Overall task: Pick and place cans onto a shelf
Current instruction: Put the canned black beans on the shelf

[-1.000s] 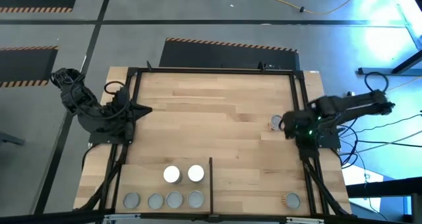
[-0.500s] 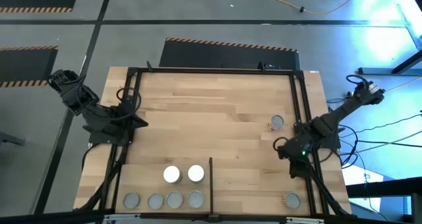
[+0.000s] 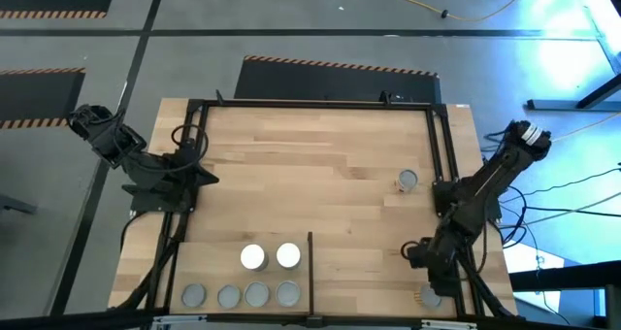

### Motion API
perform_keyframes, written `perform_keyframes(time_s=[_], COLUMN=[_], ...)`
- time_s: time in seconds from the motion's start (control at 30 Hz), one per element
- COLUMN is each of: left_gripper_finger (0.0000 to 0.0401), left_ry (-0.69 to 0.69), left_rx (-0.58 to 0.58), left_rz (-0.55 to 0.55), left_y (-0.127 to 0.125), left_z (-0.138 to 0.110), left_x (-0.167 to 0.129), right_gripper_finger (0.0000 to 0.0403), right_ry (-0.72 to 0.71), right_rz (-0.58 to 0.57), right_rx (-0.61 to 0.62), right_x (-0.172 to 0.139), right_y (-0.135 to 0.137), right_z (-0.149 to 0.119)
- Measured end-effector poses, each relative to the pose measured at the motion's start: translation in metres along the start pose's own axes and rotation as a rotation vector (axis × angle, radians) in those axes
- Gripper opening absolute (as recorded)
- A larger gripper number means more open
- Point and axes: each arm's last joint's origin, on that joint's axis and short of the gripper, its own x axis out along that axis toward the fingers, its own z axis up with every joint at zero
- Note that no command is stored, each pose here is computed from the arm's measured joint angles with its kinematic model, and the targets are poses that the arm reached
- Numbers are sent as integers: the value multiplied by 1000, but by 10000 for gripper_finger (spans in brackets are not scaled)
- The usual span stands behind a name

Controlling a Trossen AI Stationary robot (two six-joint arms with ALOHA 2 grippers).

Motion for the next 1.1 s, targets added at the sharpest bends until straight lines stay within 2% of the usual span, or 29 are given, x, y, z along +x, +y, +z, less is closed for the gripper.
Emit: perform_keyframes(time_s=[0.3,0.53,0.73,1.1], left_gripper_finger=[1,1,1,1], left_ry=[-14,-12,-26,-31], left_rx=[-18,-25,-35,-38], left_rz=[6,2,-10,-15], left_y=[0,0,-1,-1], left_z=[2,2,4,4], left_x=[1,1,1,1], right_gripper_finger=[96,96,96,96], right_ry=[-35,22,13,57], right_rz=[-110,-99,-80,-118], right_rx=[13,-26,-37,-60], right_x=[29,35,30,35], right_y=[1,6,9,7], right_z=[10,8,6,-3])
